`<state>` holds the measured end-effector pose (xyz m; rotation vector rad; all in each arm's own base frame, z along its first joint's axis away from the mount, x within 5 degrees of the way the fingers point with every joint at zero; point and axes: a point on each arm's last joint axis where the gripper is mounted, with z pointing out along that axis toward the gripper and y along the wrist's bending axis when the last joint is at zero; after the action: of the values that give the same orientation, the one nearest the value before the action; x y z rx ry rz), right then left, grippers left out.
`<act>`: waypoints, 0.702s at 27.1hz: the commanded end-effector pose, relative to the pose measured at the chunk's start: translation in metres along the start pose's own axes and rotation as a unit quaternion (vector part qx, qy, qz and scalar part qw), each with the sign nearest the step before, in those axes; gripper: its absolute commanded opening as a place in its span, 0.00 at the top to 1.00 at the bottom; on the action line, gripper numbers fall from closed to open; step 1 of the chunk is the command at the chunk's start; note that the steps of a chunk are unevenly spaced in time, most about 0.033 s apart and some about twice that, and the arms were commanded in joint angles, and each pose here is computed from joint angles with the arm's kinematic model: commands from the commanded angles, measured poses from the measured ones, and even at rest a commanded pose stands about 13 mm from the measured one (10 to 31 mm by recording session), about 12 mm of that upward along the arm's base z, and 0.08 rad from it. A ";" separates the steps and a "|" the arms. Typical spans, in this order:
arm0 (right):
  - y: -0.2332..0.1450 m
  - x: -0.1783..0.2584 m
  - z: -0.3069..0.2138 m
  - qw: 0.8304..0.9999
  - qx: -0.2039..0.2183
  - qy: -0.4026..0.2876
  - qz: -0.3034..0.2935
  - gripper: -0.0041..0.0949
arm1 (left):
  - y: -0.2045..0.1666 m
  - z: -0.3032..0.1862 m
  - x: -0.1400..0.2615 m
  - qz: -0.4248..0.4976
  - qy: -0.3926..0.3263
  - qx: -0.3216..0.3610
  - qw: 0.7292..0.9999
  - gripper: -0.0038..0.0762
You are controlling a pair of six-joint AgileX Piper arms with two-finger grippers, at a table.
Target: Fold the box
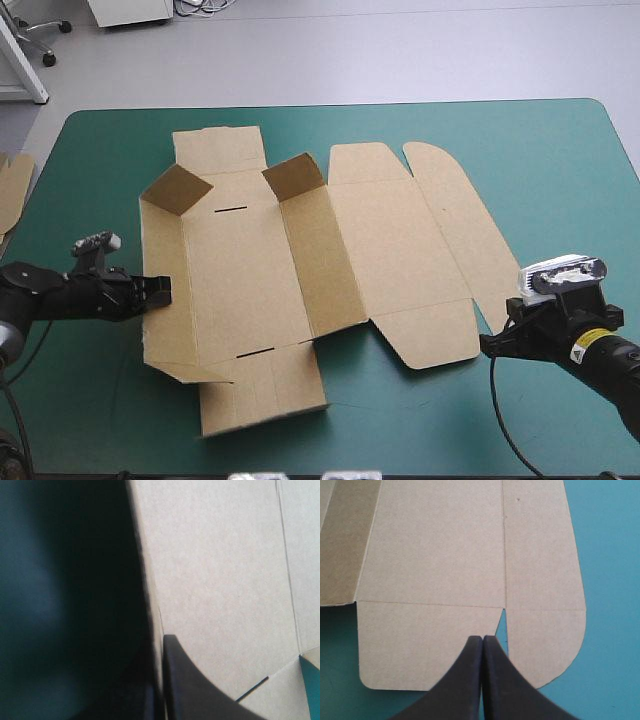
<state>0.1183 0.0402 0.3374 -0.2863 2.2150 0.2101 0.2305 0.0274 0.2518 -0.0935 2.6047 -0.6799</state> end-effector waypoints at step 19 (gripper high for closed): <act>0.004 -0.024 0.017 0.999 -0.016 -0.039 0.011 0.98 | -0.142 0.009 -0.067 0.455 -0.031 -0.212 0.865 0.97</act>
<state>0.1410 0.0503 0.3299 -0.2762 2.2360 0.2442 0.2878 -0.0813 0.3140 0.8715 2.4797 0.0520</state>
